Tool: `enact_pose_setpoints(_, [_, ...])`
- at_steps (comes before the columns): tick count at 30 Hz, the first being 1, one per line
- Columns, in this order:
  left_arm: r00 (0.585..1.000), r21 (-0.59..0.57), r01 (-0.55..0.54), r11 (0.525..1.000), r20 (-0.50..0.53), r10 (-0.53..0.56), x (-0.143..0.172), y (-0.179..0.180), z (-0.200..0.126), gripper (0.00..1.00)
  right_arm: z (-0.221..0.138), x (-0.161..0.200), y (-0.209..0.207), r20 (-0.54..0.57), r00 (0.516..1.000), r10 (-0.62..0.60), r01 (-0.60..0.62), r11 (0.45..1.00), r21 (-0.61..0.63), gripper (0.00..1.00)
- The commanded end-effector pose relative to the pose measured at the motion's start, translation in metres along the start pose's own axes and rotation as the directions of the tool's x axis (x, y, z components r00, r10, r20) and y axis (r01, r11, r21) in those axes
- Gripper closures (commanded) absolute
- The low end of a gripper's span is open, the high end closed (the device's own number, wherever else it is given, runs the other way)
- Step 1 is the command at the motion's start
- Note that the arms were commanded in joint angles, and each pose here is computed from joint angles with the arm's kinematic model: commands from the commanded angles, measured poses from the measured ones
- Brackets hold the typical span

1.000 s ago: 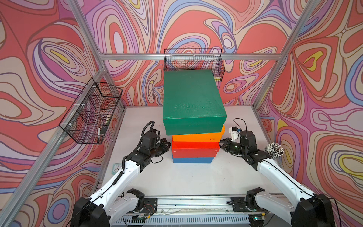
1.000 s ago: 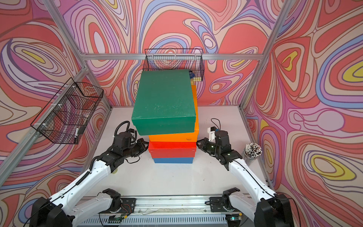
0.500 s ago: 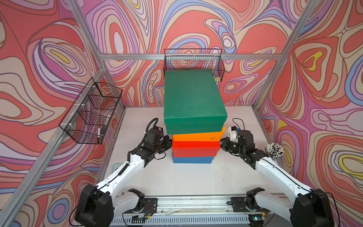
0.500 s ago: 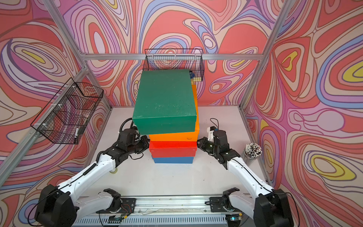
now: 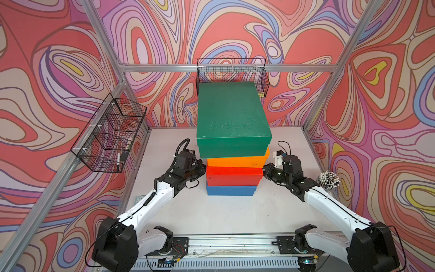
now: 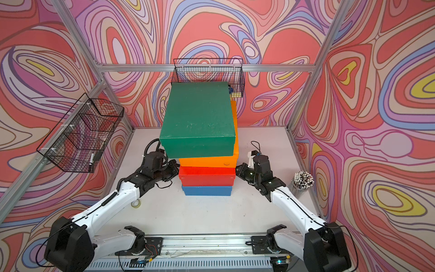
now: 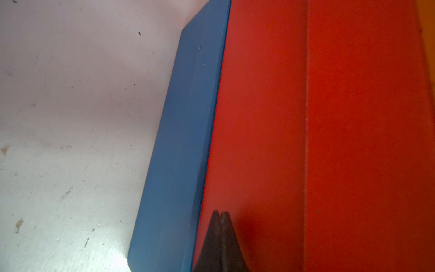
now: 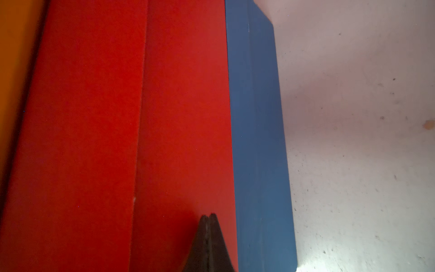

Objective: Stack the shoeboxes
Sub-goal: Adjust the shoeboxes in the shoebox.

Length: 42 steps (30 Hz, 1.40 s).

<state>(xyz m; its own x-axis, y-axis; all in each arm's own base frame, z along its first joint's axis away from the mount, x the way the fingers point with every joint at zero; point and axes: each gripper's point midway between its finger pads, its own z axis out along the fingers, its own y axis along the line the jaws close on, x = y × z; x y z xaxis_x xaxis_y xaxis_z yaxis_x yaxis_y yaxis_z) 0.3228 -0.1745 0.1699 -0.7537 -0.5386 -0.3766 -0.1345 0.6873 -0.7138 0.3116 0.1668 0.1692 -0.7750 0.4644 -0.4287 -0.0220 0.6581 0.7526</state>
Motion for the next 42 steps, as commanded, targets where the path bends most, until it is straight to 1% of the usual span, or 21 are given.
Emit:
enact_pose_setpoints(1, [0.999,0.080,-0.031,0.996,-0.012,0.033,0.002,-0.027,-0.001,1.00,-0.004,0.019,0.040,-0.075,0.995,-0.060,0.050,0.991,-0.124,1.00])
enact_pose_setpoints(5, [0.999,0.068,-0.035,0.997,-0.004,0.035,0.002,-0.024,-0.005,1.00,-0.005,0.024,0.044,-0.082,0.994,-0.069,0.058,0.990,-0.128,1.00])
enact_pose_setpoints(12, [1.000,0.084,-0.026,0.996,-0.011,0.027,0.006,-0.025,-0.012,1.00,-0.002,0.025,0.038,-0.081,0.994,-0.075,0.067,0.993,-0.096,1.00])
enact_pose_setpoints(20, [0.999,0.049,-0.034,0.998,0.006,0.034,0.010,-0.012,-0.022,1.00,-0.004,0.015,0.039,-0.056,0.994,-0.095,0.092,0.994,-0.058,1.00])
enact_pose_setpoints(27, [0.998,-0.001,-0.063,0.998,0.011,0.063,0.005,-0.006,-0.015,0.97,-0.006,0.013,0.040,-0.049,0.995,-0.092,0.090,0.995,-0.053,1.00])
enact_pose_setpoints(34, [0.998,0.021,-0.059,0.998,-0.014,0.059,0.004,-0.014,-0.001,0.97,-0.001,0.013,0.037,-0.053,0.995,-0.087,0.085,0.995,-0.047,1.00])
enact_pose_setpoints(42, [0.998,0.029,-0.064,0.998,-0.011,0.064,0.001,-0.019,-0.002,0.97,0.001,0.010,0.036,-0.044,0.994,-0.101,0.100,0.994,-0.031,1.00])
